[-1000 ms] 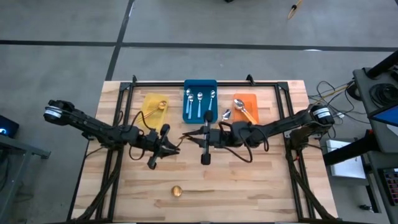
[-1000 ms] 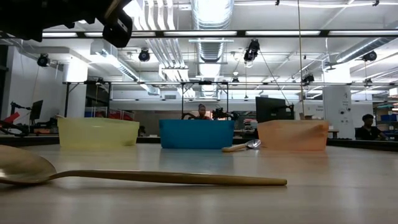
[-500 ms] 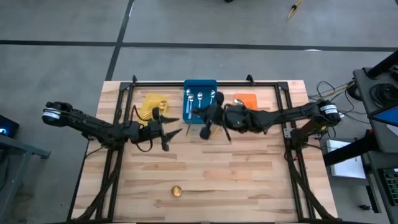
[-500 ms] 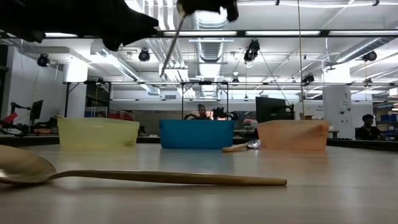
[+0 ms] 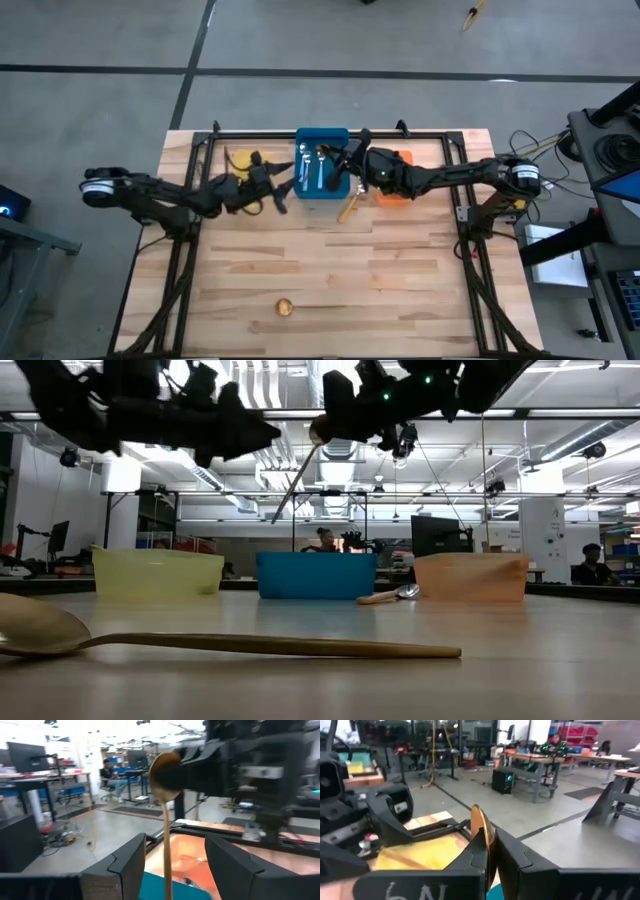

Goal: Sort silverware by color (type)
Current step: Put the gold spoon into the yellow bin

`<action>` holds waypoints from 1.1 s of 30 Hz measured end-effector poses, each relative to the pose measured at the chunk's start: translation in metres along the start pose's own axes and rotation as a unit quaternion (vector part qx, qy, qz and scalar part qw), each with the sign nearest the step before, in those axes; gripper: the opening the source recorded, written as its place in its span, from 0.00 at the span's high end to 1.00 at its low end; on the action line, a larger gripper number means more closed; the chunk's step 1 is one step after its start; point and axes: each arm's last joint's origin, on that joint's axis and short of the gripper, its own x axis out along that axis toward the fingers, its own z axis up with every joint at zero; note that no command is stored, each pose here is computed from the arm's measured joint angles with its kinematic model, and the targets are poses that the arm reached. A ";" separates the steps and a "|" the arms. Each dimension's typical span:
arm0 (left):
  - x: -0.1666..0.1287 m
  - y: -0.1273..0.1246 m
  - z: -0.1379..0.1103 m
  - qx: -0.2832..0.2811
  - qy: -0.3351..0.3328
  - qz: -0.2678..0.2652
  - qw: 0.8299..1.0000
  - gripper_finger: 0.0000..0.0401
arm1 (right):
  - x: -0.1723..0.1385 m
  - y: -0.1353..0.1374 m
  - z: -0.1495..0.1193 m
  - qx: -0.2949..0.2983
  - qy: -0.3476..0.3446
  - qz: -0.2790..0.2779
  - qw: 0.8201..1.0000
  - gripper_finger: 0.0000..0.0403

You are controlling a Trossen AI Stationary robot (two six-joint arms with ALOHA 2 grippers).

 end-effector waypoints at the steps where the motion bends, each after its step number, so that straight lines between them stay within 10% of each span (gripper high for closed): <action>1: 0.006 0.000 -0.001 0.002 0.004 0.004 1.000 0.54 | 0.001 0.000 -0.001 -0.002 -0.005 -0.002 1.000 0.97; 22: 0.060 -0.010 0.008 0.070 0.025 0.084 0.994 0.56 | 0.007 0.001 0.008 -0.009 -0.040 -0.005 0.999 0.97; 33: 0.068 -0.011 0.013 0.085 0.058 0.107 0.989 0.88 | 0.006 0.002 0.008 0.004 -0.042 -0.003 0.999 0.97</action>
